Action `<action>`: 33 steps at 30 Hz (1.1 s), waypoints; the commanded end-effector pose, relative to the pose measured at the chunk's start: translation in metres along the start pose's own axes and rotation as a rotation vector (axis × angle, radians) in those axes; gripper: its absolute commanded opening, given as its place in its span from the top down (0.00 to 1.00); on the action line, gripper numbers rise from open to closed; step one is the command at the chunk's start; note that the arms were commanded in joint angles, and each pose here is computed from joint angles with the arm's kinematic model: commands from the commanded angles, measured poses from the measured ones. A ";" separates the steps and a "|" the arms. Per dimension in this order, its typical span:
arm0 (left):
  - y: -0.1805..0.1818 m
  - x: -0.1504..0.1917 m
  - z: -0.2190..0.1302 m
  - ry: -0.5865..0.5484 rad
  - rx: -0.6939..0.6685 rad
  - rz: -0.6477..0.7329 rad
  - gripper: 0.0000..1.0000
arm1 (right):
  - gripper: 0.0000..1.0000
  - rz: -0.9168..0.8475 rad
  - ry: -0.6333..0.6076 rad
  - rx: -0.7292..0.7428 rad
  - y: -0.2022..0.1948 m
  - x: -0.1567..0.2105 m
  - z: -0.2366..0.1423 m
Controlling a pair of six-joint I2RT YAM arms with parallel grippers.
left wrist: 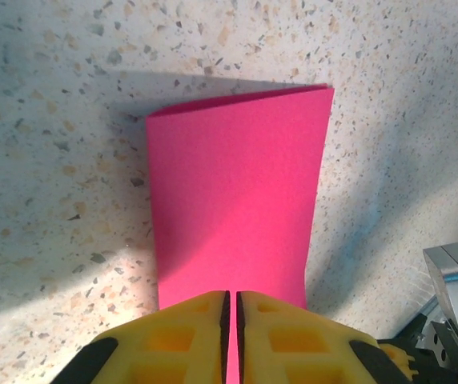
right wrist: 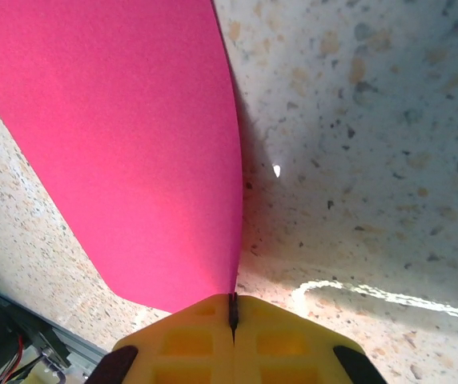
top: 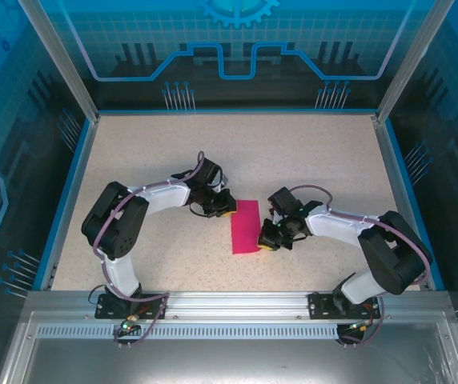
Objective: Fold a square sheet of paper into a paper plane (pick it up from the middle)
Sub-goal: Third fold the triangle at the center of the table.
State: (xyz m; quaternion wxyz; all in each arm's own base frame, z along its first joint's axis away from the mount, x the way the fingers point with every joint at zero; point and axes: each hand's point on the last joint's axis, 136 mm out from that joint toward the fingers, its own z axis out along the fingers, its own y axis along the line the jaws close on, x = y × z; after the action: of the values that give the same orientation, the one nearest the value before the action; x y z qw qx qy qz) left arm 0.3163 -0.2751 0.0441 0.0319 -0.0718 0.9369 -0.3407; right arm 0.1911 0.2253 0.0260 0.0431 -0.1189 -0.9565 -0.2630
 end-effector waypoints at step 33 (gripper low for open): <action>0.016 0.005 0.015 0.065 -0.079 0.027 0.88 | 0.97 -0.071 -0.062 -0.112 0.082 -0.047 0.021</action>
State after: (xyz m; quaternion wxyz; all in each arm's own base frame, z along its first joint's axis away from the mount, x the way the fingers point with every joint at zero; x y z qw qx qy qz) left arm 0.3110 -0.2713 0.0156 0.0012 -0.0657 0.9479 -0.3117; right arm 0.2488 0.2842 0.0394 0.0106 -0.0979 -0.9468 -0.3065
